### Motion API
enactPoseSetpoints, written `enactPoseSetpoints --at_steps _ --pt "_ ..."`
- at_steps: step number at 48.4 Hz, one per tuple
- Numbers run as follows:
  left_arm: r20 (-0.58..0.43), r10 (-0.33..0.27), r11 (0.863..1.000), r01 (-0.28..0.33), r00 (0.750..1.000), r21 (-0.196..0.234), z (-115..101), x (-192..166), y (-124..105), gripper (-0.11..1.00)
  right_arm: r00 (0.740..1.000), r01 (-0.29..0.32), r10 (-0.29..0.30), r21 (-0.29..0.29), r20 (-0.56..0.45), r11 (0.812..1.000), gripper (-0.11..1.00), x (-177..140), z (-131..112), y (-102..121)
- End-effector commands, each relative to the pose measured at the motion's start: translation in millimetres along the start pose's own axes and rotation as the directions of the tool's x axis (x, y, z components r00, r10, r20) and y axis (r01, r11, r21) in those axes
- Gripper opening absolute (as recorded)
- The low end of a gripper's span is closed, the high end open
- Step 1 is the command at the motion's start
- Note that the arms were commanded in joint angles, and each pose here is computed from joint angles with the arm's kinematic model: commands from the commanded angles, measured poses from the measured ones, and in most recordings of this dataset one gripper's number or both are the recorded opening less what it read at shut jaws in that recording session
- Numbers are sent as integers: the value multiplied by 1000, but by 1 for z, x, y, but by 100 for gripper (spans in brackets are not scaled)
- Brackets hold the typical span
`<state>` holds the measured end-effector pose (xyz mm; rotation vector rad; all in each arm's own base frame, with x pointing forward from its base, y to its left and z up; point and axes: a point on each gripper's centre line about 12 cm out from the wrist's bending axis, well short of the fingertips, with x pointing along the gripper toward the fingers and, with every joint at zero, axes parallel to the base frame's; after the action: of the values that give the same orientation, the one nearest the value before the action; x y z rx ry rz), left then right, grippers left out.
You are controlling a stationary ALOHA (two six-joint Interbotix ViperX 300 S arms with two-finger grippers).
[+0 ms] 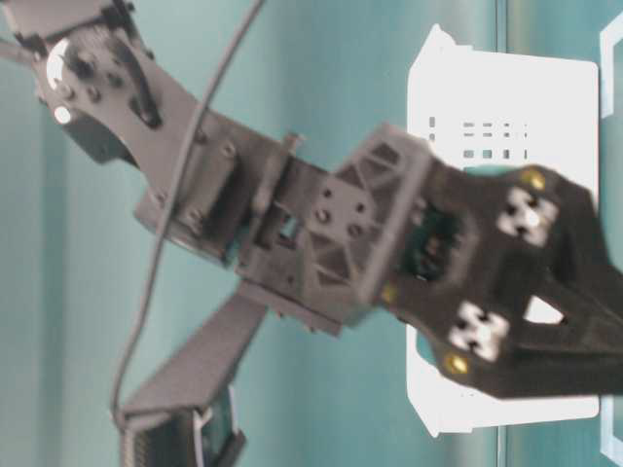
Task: Put the tape into the white basket.
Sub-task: 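Lower the right gripper around the tape roll and close on it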
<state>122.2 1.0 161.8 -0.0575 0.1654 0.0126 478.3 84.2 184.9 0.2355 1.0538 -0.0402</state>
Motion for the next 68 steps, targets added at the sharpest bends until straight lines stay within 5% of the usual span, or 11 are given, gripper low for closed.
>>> enactPoseSetpoints --at_steps 1,68 --pt "8 1 1000 -1 1000 0 5 0 0 -11 999 -16 16 -4 42 1000 100 -9 13 6" --pt "8 1 1000 -1 1000 0 5 0 0 -11 999 12 -12 -9 29 1000 100 42 21 -3"
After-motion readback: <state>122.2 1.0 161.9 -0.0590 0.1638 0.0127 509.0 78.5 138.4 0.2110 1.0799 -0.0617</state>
